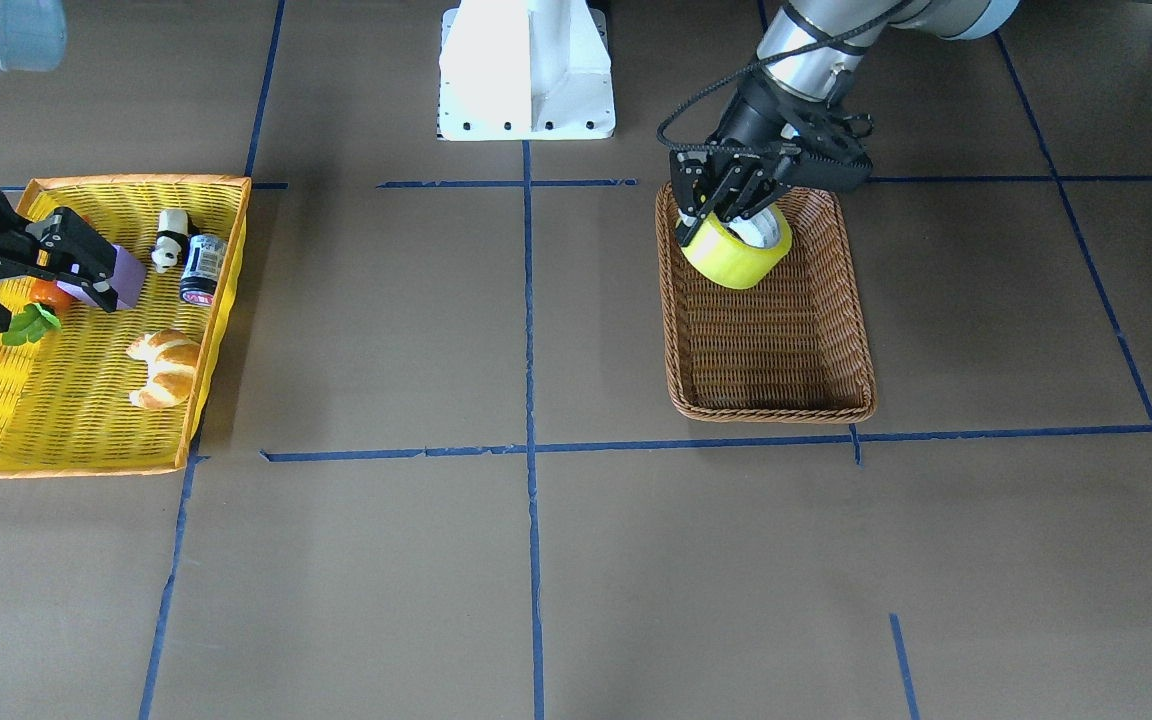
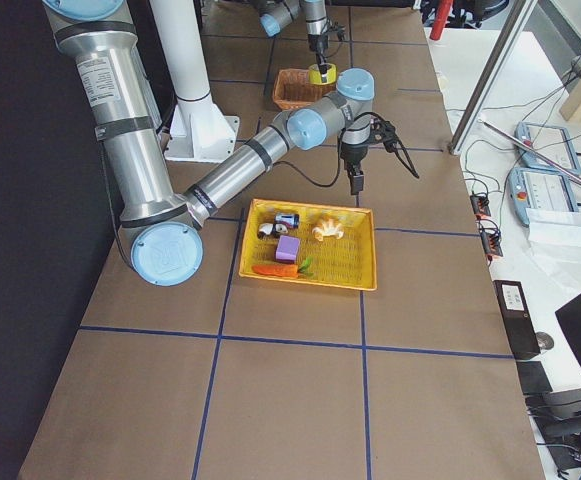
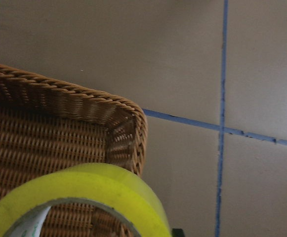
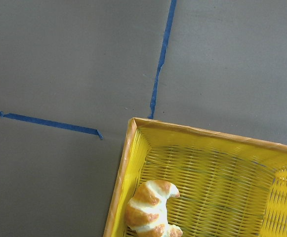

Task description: Move tape to another basket

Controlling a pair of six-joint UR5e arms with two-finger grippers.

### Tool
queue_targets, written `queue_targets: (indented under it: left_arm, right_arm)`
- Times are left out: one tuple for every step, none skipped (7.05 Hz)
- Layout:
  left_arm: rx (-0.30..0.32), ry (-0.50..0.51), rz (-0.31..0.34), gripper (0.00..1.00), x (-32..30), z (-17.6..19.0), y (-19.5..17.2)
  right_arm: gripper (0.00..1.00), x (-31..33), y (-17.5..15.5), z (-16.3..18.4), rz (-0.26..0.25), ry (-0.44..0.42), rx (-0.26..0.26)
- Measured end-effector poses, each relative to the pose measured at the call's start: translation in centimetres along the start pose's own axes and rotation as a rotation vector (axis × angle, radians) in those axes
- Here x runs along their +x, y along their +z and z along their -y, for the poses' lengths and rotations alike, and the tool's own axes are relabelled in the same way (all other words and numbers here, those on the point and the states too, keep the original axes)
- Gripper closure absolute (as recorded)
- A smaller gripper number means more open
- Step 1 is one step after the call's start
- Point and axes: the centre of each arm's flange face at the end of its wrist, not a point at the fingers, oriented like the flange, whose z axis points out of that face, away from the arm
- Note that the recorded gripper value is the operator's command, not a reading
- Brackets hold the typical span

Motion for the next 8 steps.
queue_targets:
  left_arm:
    - [-0.011,0.022,0.036,0.95,-0.6,-0.5,2.0]
    - [-0.018,0.046,0.068,0.63,-1.5,-0.8,3.5]
    - [-0.028,0.087,0.091,0.13,-2.3,-1.0,4.5]
    - [-0.037,0.141,0.107,0.0,-2.9,-1.1,5.1]
    - [-0.042,0.18,0.117,0.0,-3.5,-1.1,5.3]
    - [-0.046,0.206,0.13,0.0,-3.8,-0.8,5.0]
    - [-0.054,0.264,0.163,0.0,-3.8,-0.1,3.3]
    - [-0.069,0.339,0.195,0.0,-4.1,1.6,0.0]
  right_arm:
    - [0.0,0.0,-0.4,-0.1,0.001,0.0,0.001]
    - [0.0,0.0,-0.6,-0.2,0.001,0.001,0.001]
    - [0.0,0.0,-0.9,-0.3,0.003,0.0,0.004]
    - [0.0,0.0,-1.2,-0.3,0.004,0.002,0.006]
    - [0.0,0.1,-1.4,-0.3,0.003,0.007,0.007]
    - [0.0,0.2,-1.5,-0.3,0.002,0.008,0.007]
    - [0.0,0.3,-1.5,-0.2,0.001,0.008,0.006]
    - [0.0,0.6,-1.4,-0.2,-0.002,0.0,0.004]
